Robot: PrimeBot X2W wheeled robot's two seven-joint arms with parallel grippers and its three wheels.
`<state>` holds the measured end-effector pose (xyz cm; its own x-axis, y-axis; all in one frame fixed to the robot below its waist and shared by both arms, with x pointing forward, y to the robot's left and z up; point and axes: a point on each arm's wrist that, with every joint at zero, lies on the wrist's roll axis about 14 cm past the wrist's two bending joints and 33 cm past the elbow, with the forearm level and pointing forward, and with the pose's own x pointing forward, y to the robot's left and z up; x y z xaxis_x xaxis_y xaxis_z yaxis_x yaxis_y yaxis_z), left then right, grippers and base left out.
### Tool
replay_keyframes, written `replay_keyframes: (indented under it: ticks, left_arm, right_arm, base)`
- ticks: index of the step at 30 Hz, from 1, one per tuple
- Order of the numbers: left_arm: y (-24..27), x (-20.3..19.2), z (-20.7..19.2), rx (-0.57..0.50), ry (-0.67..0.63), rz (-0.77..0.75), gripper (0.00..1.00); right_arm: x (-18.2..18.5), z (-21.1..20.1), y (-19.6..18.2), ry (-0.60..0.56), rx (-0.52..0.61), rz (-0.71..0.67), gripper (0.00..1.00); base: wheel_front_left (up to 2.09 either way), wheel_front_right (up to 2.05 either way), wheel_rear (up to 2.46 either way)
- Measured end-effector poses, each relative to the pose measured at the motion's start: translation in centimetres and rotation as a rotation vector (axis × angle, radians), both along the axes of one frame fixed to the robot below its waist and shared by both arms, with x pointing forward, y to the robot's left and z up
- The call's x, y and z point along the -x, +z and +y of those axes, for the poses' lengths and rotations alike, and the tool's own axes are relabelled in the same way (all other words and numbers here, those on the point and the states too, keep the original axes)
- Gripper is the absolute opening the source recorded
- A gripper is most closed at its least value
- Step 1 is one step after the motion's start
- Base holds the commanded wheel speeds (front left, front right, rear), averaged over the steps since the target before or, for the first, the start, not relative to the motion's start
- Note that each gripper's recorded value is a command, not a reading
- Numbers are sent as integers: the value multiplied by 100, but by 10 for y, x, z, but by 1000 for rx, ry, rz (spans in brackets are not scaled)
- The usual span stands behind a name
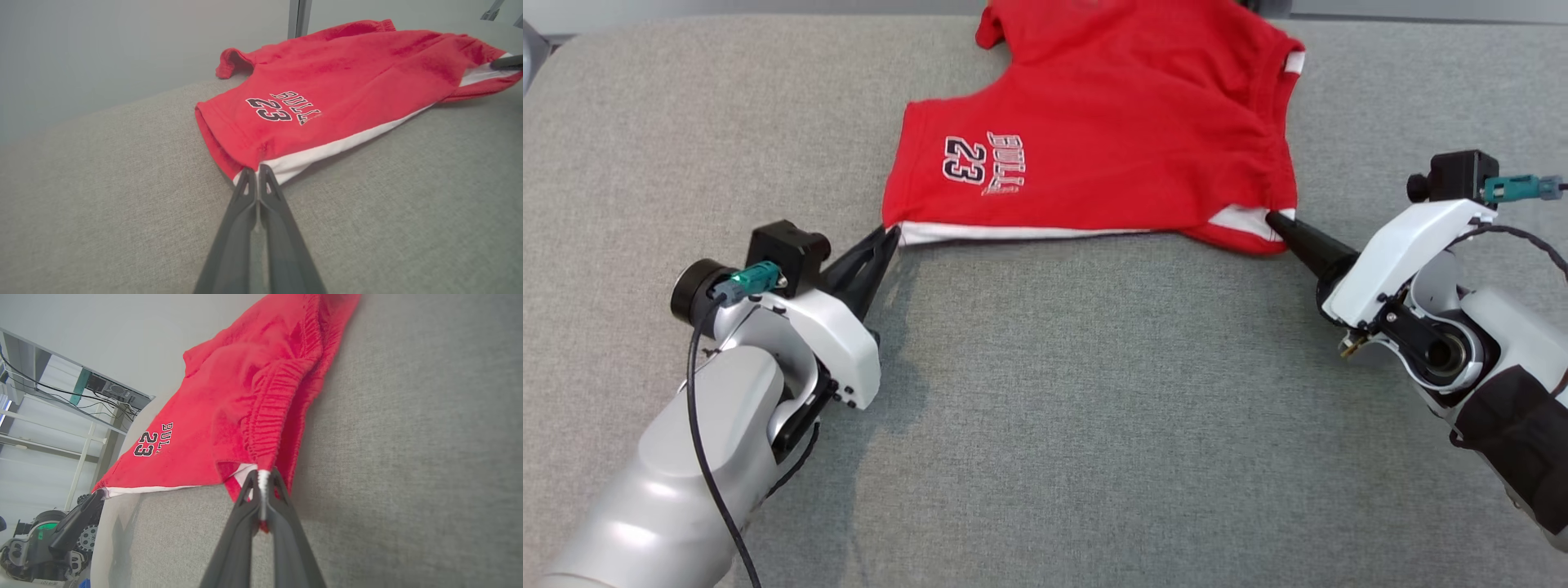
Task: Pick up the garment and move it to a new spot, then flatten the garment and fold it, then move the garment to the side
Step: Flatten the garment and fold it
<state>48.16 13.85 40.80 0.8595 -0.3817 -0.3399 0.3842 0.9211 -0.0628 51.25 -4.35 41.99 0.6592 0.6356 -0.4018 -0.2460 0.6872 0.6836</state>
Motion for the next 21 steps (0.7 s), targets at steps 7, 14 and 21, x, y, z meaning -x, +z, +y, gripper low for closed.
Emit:
replay_keyframes:
  ticks: [7,14,21]
  left_arm:
    - [-15,29,-2,-93,-89,83,0]
    - [-15,52,-1,-149,-170,123,0]
    - [-9,67,6,-187,-209,140,0]
  right_arm:
    - [24,-6,-7,48,34,92,0]
    - [44,-11,-10,97,73,158,0]
    - [67,-9,-11,172,98,228,0]
  base:
    - [0,0,0]
    - [0,0,0]
    - [0,0,0]
